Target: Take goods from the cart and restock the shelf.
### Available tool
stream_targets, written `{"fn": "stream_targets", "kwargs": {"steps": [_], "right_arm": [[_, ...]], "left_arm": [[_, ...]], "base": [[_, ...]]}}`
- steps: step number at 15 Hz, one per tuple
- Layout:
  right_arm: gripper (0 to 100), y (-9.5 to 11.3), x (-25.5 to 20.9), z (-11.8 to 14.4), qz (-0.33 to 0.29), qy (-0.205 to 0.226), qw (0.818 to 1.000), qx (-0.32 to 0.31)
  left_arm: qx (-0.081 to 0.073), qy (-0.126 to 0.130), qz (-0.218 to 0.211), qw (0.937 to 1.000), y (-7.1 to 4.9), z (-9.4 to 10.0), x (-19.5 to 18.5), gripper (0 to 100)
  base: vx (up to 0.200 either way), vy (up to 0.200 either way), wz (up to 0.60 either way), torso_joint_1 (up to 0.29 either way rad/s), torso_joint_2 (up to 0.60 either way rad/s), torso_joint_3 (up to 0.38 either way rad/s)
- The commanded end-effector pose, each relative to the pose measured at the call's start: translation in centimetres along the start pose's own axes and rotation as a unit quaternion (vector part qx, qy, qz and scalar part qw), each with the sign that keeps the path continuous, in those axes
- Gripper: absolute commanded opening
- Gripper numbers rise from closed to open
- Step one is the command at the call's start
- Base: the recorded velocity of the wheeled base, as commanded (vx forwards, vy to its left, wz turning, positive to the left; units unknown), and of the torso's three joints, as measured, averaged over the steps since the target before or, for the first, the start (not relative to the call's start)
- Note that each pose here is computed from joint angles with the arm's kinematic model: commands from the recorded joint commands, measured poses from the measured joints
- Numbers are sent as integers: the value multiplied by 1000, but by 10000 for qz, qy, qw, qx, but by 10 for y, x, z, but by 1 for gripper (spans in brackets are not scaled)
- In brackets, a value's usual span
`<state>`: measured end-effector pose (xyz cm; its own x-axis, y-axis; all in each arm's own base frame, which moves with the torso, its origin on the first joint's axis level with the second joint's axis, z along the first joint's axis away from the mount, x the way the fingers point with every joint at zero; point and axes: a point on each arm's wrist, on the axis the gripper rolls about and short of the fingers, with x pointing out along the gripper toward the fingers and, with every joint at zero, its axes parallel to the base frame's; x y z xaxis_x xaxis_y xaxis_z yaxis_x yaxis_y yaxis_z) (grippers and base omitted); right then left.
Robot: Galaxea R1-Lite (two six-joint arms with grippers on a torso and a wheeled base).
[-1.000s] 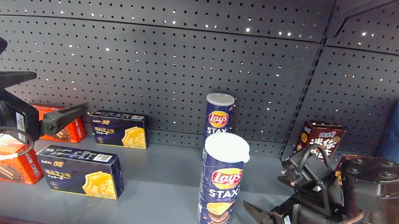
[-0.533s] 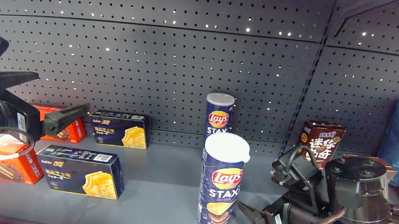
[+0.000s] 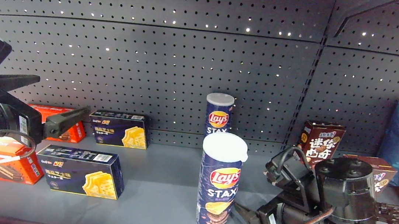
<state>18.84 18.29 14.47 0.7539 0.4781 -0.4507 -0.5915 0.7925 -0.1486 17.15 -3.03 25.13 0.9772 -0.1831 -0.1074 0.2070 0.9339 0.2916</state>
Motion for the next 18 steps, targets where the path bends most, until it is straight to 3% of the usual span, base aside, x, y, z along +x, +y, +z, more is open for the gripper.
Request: {"fn": "stream_targets", "kwargs": {"steps": [1, 6, 11, 13, 15, 18], "right_arm": [[100, 0, 1, 0, 6, 4, 10000, -4], [100, -5, -17, 5, -61, -238, 9997, 64], [100, -42, -86, 30, -688, -1472, 9854, 516], [100, -69, -128, 20, -1451, -1928, 9673, 778], [100, -85, -170, -9, -2426, -2176, 9399, 1017], [100, -66, -206, -62, -3181, -2212, 9145, 1163]], "left_arm": [[1, 27, -11, 10000, 0, -1, 1, 100], [-8, 68, -8, 10000, -1, -4, -1, 100], [-85, -110, 174, 9998, 2, -4, -22, 100], [-432, -222, 515, 9975, 8, -10, -45, 100], [-701, -382, 819, 9934, 7, -21, -71, 100], [-723, -596, 890, 9916, -13, -60, -117, 100]], "base": [[0, 0, 0, 0, 0, 0], [0, 0, 0, 0, 0, 0], [0, 0, 0, 0, 0, 0], [0, 0, 0, 0, 0, 0], [0, 0, 0, 0, 0, 0], [0, 0, 0, 0, 0, 0]]}}
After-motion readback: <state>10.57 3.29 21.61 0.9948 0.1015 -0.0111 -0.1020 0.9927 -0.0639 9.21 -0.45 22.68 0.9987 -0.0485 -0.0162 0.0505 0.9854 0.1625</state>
